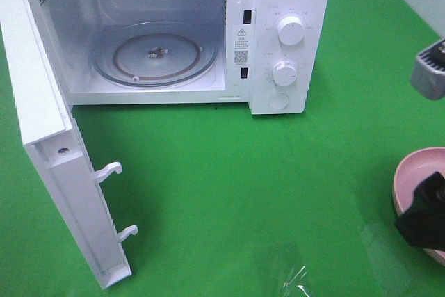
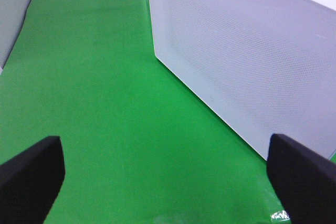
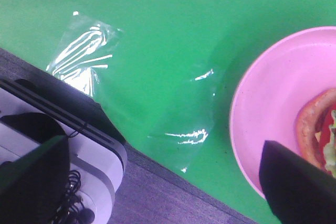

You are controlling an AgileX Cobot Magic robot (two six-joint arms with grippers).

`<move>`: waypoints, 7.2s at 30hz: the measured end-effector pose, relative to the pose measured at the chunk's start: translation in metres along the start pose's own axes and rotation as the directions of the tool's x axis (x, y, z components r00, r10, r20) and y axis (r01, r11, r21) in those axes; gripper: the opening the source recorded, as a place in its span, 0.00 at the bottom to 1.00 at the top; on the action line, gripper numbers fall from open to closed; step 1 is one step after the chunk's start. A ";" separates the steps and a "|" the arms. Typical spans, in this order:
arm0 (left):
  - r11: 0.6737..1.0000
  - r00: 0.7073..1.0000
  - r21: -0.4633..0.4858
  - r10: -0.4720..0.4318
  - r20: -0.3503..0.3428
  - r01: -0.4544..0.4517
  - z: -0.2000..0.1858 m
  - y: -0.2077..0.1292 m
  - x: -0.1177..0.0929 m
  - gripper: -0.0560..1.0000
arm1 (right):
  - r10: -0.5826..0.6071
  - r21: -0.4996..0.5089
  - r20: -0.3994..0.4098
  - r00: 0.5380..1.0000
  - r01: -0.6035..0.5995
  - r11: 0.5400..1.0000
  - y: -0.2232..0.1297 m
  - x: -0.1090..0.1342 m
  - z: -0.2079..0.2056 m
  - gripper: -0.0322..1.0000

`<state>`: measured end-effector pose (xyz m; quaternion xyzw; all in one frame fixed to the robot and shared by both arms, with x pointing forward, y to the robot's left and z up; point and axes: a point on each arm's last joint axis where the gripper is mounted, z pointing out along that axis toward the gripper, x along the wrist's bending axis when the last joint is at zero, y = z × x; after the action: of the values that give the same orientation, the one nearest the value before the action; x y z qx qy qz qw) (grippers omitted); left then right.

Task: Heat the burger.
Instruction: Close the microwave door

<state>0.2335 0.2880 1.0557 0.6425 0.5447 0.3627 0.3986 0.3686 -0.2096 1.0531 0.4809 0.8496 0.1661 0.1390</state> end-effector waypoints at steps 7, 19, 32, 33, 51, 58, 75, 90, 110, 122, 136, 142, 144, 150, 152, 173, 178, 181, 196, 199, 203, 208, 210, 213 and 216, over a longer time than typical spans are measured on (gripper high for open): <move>1.000 1.000 0.000 0.000 0.000 0.000 0.000 0.000 0.000 0.99 | -0.002 0.025 -0.002 1.000 0.002 1.000 -0.022 -0.005 -0.022 0.86; 1.000 1.000 0.000 0.000 0.000 0.000 0.000 0.000 0.000 0.99 | 0.139 -0.309 0.056 0.989 -0.115 0.944 -0.085 -0.028 -0.086 0.82; 1.000 1.000 0.000 0.000 0.000 0.000 0.000 0.000 0.000 0.99 | 0.389 -0.657 0.130 0.912 -0.215 0.722 -0.149 -0.013 -0.116 0.77; 1.000 1.000 0.000 0.000 0.000 0.000 0.000 0.000 0.000 0.99 | 0.389 -0.657 0.130 0.912 -0.215 0.722 -0.149 -0.013 -0.116 0.77; 1.000 1.000 0.000 0.001 -0.002 -0.001 0.000 0.000 0.000 0.99 | 0.440 -0.660 0.159 0.884 -0.237 0.713 -0.148 -0.016 -0.072 0.77; 1.000 1.000 0.001 0.003 -0.004 -0.003 0.000 0.000 0.000 0.99 | 0.441 -0.663 0.158 0.883 -0.236 0.710 -0.148 -0.016 -0.072 0.77; 1.000 1.000 0.001 0.003 -0.005 -0.003 0.000 0.000 0.000 0.99 | 0.441 -0.663 0.158 0.883 -0.236 0.710 -0.148 -0.016 -0.072 0.77; 1.000 1.000 0.001 0.004 -0.006 -0.004 0.000 0.000 0.001 0.99 | 0.441 -0.663 0.158 0.883 -0.236 0.710 -0.148 -0.016 -0.072 0.77; 0.982 0.994 -0.181 -0.067 -0.087 0.050 0.005 0.029 0.011 0.34 | 0.441 -0.663 0.158 0.883 -0.236 0.710 -0.148 -0.016 -0.072 0.76; 0.986 0.987 -0.169 -0.020 -0.158 -0.007 0.063 0.048 0.028 0.06 | 0.441 -0.663 0.158 0.883 -0.236 0.710 -0.148 -0.016 -0.072 0.76; 0.946 0.984 -0.323 -0.027 -0.173 -0.031 0.124 0.017 0.034 0.06 | 0.441 -0.663 0.158 0.883 -0.236 0.710 -0.148 -0.016 -0.072 0.76; 0.953 0.985 -0.303 -0.034 -0.168 -0.018 0.149 0.017 0.037 0.06 | 0.441 -0.663 0.158 0.883 -0.236 0.710 -0.148 -0.016 -0.072 0.76; 0.956 0.988 -0.292 -0.025 -0.152 -0.020 0.160 0.016 0.037 0.06 | 0.441 -0.663 0.158 0.883 -0.236 0.710 -0.148 -0.016 -0.072 0.76; 0.962 0.995 -0.267 0.044 -0.086 -0.066 0.180 0.012 0.032 0.06 | 0.441 -0.663 0.158 0.883 -0.236 0.710 -0.148 -0.016 -0.072 0.76; 0.961 0.996 -0.265 0.069 -0.059 -0.083 0.187 0.010 0.030 0.06 | 0.441 -0.663 0.158 0.883 -0.236 0.710 -0.148 -0.016 -0.072 0.76; 0.967 0.966 -0.218 0.174 0.189 -0.131 0.226 -0.004 -0.009 0.06 | 0.441 -0.663 0.158 0.883 -0.236 0.710 -0.148 -0.016 -0.072 0.76; 0.964 0.961 -0.229 0.185 0.207 -0.137 0.231 0.001 -0.012 0.06 | 0.441 -0.663 0.158 0.883 -0.236 0.710 -0.148 -0.016 -0.072 0.76; 0.965 0.956 -0.223 0.191 0.224 -0.140 0.235 0.001 -0.016 0.06 | 0.441 -0.663 0.158 0.883 -0.236 0.710 -0.148 -0.016 -0.072 0.76; 0.971 0.933 -0.187 0.199 0.302 -0.147 0.262 0.002 -0.039 0.06 | 0.441 -0.663 0.158 0.883 -0.236 0.710 -0.148 -0.016 -0.072 0.76; 0.972 0.929 -0.183 0.201 0.312 -0.148 0.266 0.003 -0.043 0.06 | 0.441 -0.663 0.158 0.883 -0.236 0.710 -0.148 -0.016 -0.072 0.76; 0.972 0.920 -0.184 0.204 0.336 -0.148 0.278 0.006 -0.054 0.06 | 0.441 -0.663 0.158 0.883 -0.236 0.710 -0.148 -0.016 -0.072 0.76; 0.973 0.915 -0.188 0.195 0.353 -0.135 0.290 0.011 -0.066 0.06 | 0.441 -0.663 0.158 0.883 -0.236 0.710 -0.148 -0.016 -0.072 0.76; 0.973 0.912 -0.192 0.194 0.362 -0.131 0.296 0.014 -0.072 0.06 | 0.441 -0.663 0.158 0.883 -0.236 0.710 -0.148 -0.016 -0.072 0.76; 0.972 0.906 -0.195 0.195 0.376 -0.128 0.303 0.016 -0.081 0.06 | 0.441 -0.663 0.158 0.883 -0.236 0.710 -0.148 -0.016 -0.072 0.76; 0.973 0.905 -0.196 0.190 0.381 -0.122 0.308 0.017 -0.086 0.06 | 0.441 -0.663 0.158 0.883 -0.236 0.710 -0.148 -0.016 -0.072 0.76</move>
<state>0.5057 0.1650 0.9395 0.7083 0.3668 0.3002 0.5231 0.2342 -0.3048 1.0581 0.5756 0.6087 0.3854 0.3868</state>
